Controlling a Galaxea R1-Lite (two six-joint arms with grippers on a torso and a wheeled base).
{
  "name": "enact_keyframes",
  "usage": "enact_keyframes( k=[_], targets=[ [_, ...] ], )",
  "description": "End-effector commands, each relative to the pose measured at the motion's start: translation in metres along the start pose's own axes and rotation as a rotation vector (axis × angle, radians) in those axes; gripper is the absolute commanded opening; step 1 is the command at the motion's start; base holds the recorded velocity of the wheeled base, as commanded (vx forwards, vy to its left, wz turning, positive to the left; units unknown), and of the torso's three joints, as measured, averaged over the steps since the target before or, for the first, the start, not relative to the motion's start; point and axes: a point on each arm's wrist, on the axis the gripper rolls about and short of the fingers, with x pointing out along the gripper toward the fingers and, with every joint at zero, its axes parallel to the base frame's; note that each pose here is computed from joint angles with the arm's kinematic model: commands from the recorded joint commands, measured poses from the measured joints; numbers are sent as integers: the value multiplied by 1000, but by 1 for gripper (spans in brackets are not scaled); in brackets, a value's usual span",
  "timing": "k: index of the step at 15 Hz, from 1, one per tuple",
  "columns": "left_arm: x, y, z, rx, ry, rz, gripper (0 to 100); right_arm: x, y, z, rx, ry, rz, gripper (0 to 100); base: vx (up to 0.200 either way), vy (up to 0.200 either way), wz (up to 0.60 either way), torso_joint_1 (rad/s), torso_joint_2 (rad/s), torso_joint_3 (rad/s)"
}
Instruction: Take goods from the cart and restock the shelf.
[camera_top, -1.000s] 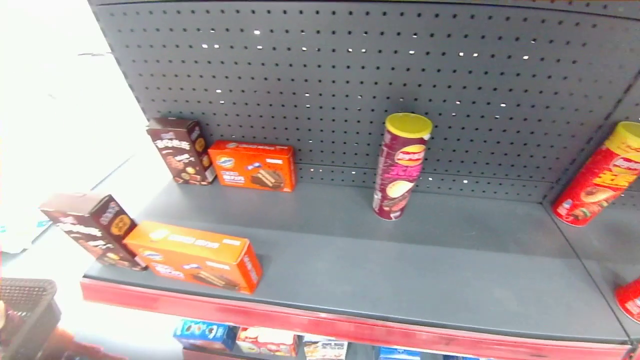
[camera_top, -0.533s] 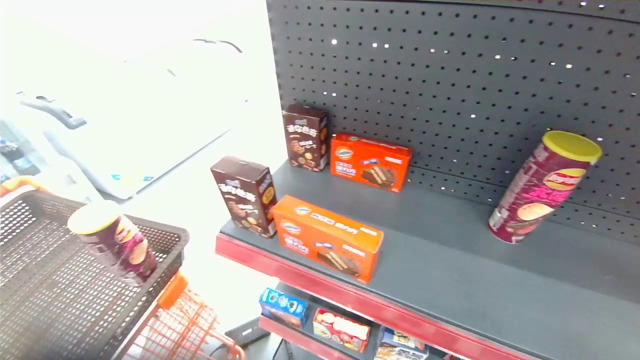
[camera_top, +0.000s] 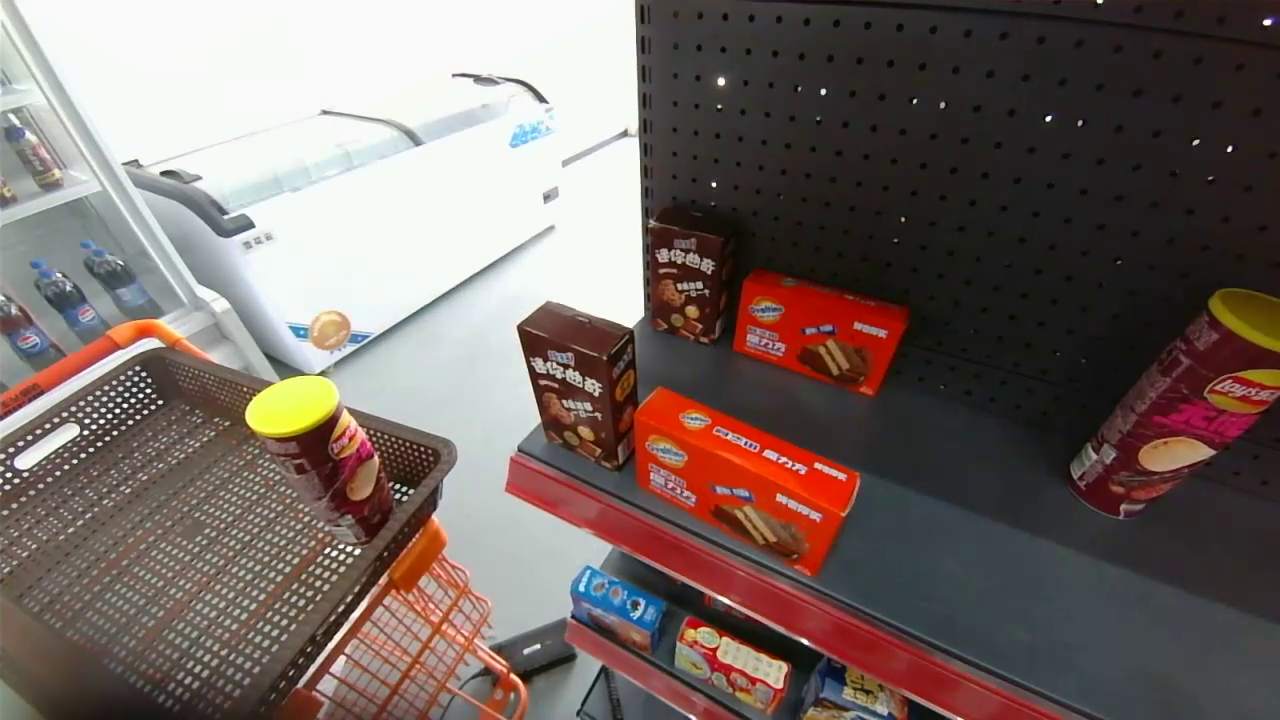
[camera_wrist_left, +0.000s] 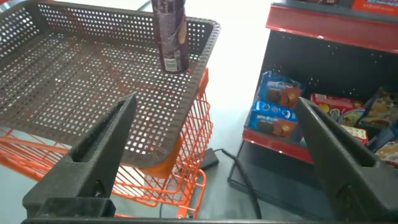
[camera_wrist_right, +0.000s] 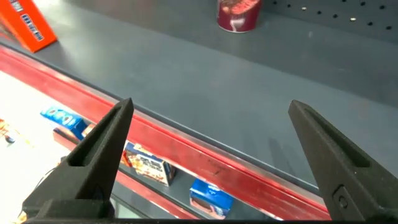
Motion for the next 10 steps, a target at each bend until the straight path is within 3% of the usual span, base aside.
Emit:
enact_keyframes(
  k=[1, 3, 4, 5, 6, 7, 8, 9, 10],
  targets=[
    [0, 0, 0, 2, -1, 0, 100, 0, 0, 0, 0, 1, 0, 100, 0, 0, 0, 0, 0, 0],
    [0, 0, 0, 5, -3, 8, 100, 0, 0, 0, 0, 1, 0, 100, 0, 0, 0, 0, 0, 0],
    [-2, 1, 9, 17, -39, 37, 100, 0, 0, 0, 0, 1, 0, 100, 0, 0, 0, 0, 0, 0],
    [-11, 1, 34, 39, -98, 52, 100, 0, 0, 0, 1, 0, 0, 100, 0, 0, 0, 0, 0, 0],
    [-12, 1, 35, 39, -96, 54, 100, 0, 0, 0, 0, 0, 0, 100, 0, 0, 0, 0, 0, 0],
    [-11, 3, 64, 38, 13, 68, 100, 0, 0, 0, 0, 1, 0, 100, 0, 0, 0, 0, 0, 0],
    [-7, 3, 70, 38, 46, 71, 100, 0, 0, 0, 1, 1, 0, 100, 0, 0, 0, 0, 0, 0],
    [12, 5, 80, 36, 140, 73, 100, 0, 0, 0, 1, 1, 0, 100, 0, 0, 0, 0, 0, 0],
    [28, 6, 91, 33, 162, 66, 100, 0, 0, 0, 0, 1, 0, 100, 0, 0, 0, 0, 0, 0]
  ],
)
